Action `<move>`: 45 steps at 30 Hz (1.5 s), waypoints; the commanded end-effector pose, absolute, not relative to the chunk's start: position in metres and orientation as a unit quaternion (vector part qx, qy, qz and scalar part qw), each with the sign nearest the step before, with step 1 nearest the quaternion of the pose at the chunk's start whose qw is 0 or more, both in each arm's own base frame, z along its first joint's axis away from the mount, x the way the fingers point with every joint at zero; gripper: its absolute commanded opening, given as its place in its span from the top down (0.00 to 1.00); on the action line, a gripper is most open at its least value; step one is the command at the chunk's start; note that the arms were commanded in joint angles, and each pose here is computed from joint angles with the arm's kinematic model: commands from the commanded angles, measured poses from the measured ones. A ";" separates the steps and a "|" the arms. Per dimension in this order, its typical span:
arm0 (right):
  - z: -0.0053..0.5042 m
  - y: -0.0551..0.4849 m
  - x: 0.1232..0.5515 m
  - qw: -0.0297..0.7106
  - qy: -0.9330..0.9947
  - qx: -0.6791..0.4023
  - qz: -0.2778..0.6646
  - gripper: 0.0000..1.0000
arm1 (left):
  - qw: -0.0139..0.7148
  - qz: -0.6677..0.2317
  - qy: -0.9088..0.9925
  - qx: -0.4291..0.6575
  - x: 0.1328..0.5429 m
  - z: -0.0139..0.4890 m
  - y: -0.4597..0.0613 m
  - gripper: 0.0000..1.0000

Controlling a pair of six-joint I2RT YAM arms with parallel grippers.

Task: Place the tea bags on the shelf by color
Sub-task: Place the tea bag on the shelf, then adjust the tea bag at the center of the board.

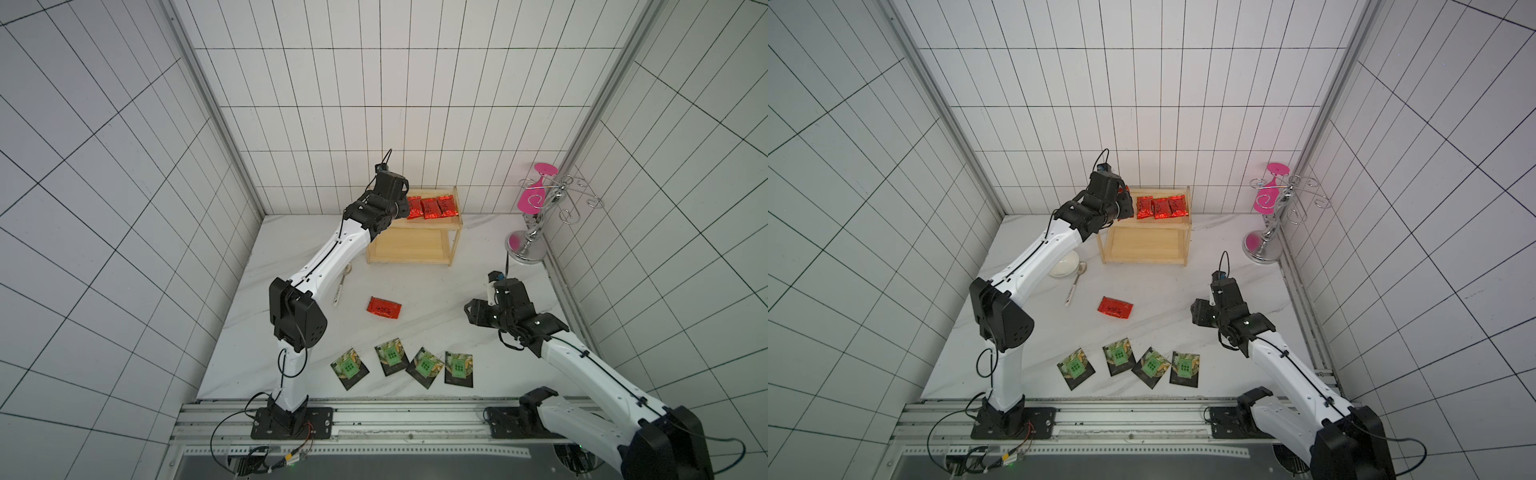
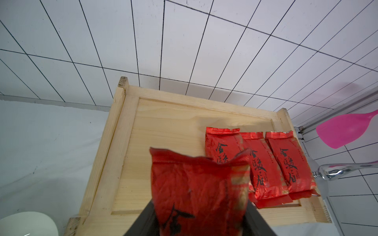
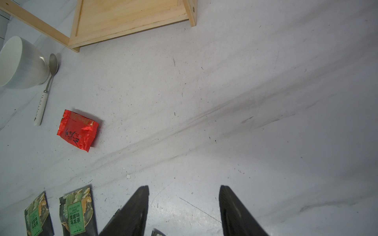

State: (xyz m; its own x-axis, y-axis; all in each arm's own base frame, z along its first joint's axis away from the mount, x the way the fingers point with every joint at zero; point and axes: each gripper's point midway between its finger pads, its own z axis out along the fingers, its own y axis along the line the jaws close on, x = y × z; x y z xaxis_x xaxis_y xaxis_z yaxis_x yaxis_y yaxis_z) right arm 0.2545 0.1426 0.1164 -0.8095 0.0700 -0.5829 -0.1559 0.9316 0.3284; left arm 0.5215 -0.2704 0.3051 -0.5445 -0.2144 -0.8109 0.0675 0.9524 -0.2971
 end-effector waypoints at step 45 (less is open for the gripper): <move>0.137 0.193 0.272 0.320 0.906 -0.054 0.272 0.42 | 0.354 -0.205 0.902 -0.138 0.394 0.244 -0.195 0.31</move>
State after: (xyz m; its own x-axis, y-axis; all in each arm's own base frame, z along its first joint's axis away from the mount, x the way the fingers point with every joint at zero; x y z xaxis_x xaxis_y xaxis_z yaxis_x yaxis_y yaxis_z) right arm 0.2677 0.1704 0.1250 -0.7999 0.0815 -0.5945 -0.2170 0.8844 0.4131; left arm 0.4179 -0.1939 0.3061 -0.6141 -0.3567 -0.7040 -0.0375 0.9042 -0.4254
